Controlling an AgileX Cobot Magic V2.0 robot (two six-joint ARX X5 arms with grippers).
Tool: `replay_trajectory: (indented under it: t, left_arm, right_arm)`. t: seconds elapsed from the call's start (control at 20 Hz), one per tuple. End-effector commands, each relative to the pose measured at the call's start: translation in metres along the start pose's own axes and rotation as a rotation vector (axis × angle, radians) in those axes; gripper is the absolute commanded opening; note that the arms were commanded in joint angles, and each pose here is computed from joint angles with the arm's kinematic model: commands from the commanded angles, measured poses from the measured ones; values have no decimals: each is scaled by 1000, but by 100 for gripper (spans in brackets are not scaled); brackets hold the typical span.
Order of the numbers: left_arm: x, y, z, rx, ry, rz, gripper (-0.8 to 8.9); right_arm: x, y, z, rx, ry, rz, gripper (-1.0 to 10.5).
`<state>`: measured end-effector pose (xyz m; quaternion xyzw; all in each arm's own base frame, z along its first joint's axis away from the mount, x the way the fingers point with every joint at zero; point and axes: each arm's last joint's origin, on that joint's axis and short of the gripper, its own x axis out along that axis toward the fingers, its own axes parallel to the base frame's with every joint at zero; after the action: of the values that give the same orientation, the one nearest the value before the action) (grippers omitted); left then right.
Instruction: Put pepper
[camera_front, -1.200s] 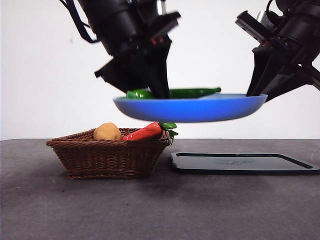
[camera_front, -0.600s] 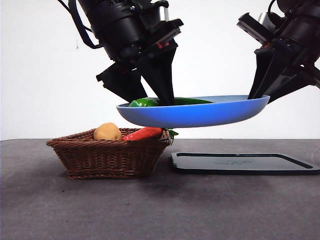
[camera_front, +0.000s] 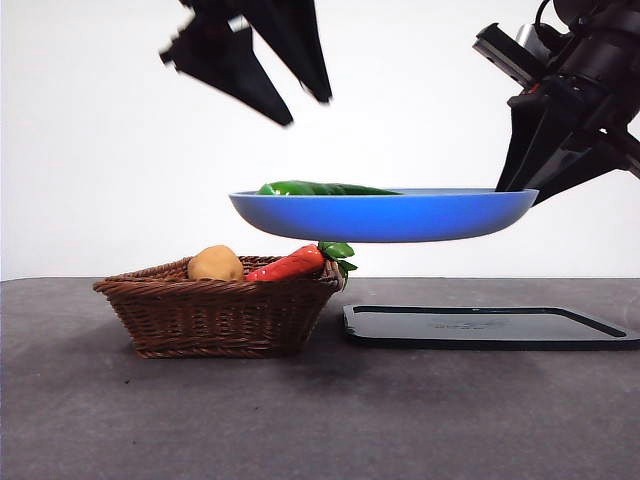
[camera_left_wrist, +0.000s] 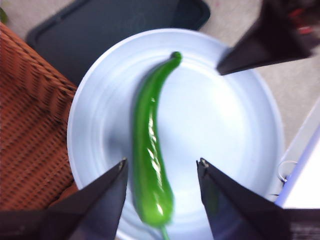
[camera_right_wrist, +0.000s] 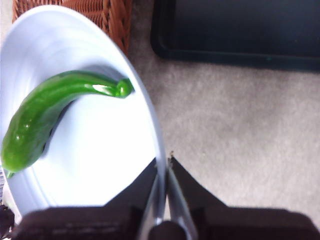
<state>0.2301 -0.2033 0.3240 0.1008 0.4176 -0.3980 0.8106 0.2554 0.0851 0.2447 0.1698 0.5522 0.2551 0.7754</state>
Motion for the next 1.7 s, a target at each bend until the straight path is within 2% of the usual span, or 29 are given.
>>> replay_trajectory:
  t: [0.05, 0.45, 0.65, 0.85, 1.1, 1.65, 1.7]
  left_arm:
    - [-23, -8, 4, 33, -75, -5, 249]
    - [-104, -25, -9, 70, -296, -11, 247]
    - [-129, -30, -18, 62, -365, -17, 247]
    - [-140, -32, -25, 39, -370, -25, 247]
    - [-139, -32, -28, 29, -334, -24, 247]
    - [-139, -32, -28, 29, -335, -20, 247]
    - [-139, -32, -28, 29, -335, -20, 247]
  right_arm:
    - [-6, -4, 11, 27, -66, 9, 3]
    - [-32, -66, 36, 204, -279, -58, 3]
    - [-6, -102, 48, 288, -266, -78, 3]
    - [21, -124, 67, 321, -231, -84, 3]
    - [39, -139, 87, 346, -212, -93, 3]
    - [49, -148, 78, 351, -140, -202, 6]
    - [49, -148, 78, 352, -135, -202, 39]
